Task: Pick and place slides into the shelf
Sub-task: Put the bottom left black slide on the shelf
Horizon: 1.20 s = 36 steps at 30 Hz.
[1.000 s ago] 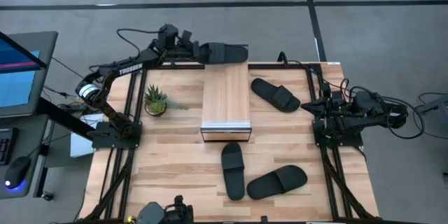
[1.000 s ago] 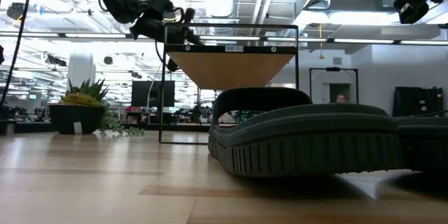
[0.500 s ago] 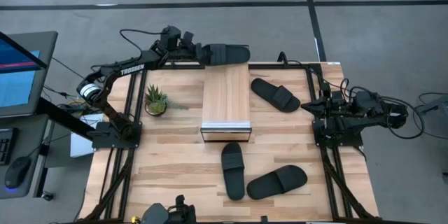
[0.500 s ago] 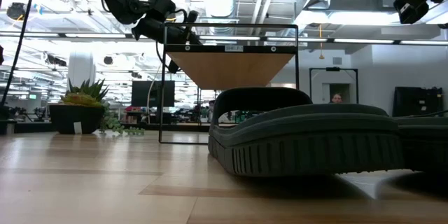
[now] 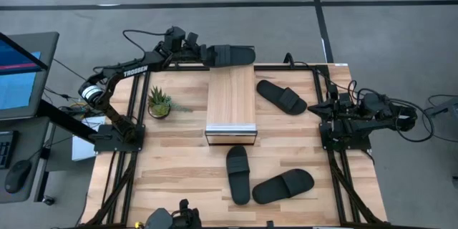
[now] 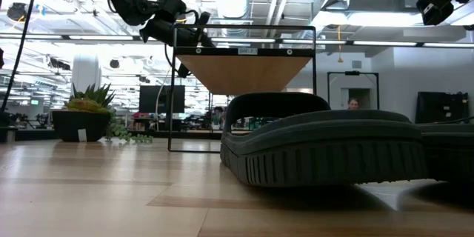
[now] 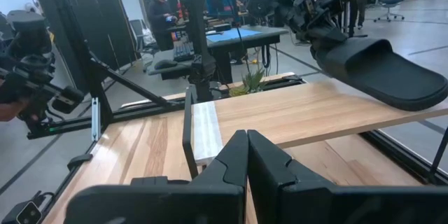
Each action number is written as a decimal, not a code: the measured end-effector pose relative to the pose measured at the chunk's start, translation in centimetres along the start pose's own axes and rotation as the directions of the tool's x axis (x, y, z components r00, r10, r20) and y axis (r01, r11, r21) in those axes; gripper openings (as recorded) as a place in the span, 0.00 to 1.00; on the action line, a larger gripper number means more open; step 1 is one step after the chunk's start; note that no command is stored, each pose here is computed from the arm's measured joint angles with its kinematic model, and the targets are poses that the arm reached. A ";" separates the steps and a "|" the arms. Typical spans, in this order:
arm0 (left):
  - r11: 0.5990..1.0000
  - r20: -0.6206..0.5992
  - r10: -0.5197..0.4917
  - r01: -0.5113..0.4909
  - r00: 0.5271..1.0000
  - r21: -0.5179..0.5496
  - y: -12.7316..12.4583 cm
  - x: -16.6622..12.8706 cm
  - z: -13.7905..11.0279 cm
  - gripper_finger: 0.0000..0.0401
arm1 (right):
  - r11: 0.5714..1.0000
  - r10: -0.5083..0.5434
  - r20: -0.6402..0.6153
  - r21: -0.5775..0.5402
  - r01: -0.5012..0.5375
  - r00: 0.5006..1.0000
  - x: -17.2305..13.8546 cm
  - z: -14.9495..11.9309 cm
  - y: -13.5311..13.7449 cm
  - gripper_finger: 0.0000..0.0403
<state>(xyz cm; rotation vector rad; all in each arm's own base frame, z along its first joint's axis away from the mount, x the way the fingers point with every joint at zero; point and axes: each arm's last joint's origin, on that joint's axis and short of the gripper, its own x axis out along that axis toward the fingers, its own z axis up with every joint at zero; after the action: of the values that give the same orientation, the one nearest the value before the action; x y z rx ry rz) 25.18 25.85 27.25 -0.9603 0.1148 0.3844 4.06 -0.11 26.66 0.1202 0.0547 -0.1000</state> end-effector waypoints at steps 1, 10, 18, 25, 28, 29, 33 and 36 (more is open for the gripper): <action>1.000 0.000 0.001 -0.001 1.000 0.000 0.0 0.0 0.0 0.17 | 1.000 0.000 0.000 0.000 0.000 1.000 0.0 0.0 0.0 0.00; 1.000 0.003 -0.001 0.001 1.000 0.007 0.0 0.0 0.0 0.32 | 1.000 0.000 0.001 0.000 0.000 1.000 0.0 0.0 0.0 0.00; 1.000 0.004 -0.001 0.001 1.000 0.011 0.0 0.0 0.0 0.38 | 1.000 0.000 0.000 0.000 0.000 1.000 0.0 0.0 0.0 0.00; 0.999 0.024 0.033 -0.033 0.999 0.025 0.1 0.0 0.0 0.42 | 1.000 0.000 0.000 0.000 0.000 1.000 0.0 0.0 0.0 0.00; 0.998 0.031 0.040 -0.042 0.999 0.051 0.1 0.0 0.0 0.42 | 1.000 0.000 0.000 0.000 0.000 1.000 0.0 0.0 0.0 0.00; 0.998 0.031 0.040 -0.042 0.999 0.055 0.1 0.0 0.0 0.42 | 1.000 0.000 0.000 0.000 0.000 1.000 0.0 0.0 0.0 0.00; 0.995 0.021 0.050 -0.052 0.999 0.089 0.3 0.0 -0.1 0.42 | 1.000 0.000 0.000 0.000 0.000 1.000 0.0 0.0 0.0 0.00; 0.993 -0.010 0.079 -0.078 0.997 0.088 0.6 0.0 -0.4 0.42 | 1.000 0.000 0.000 0.000 0.000 1.000 0.0 0.0 0.0 0.00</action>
<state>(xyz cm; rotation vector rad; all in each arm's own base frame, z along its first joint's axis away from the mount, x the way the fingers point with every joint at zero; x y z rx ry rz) 24.99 25.84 26.58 -0.8740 0.1807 0.4420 4.06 -0.11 26.66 0.1203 0.0542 -0.0998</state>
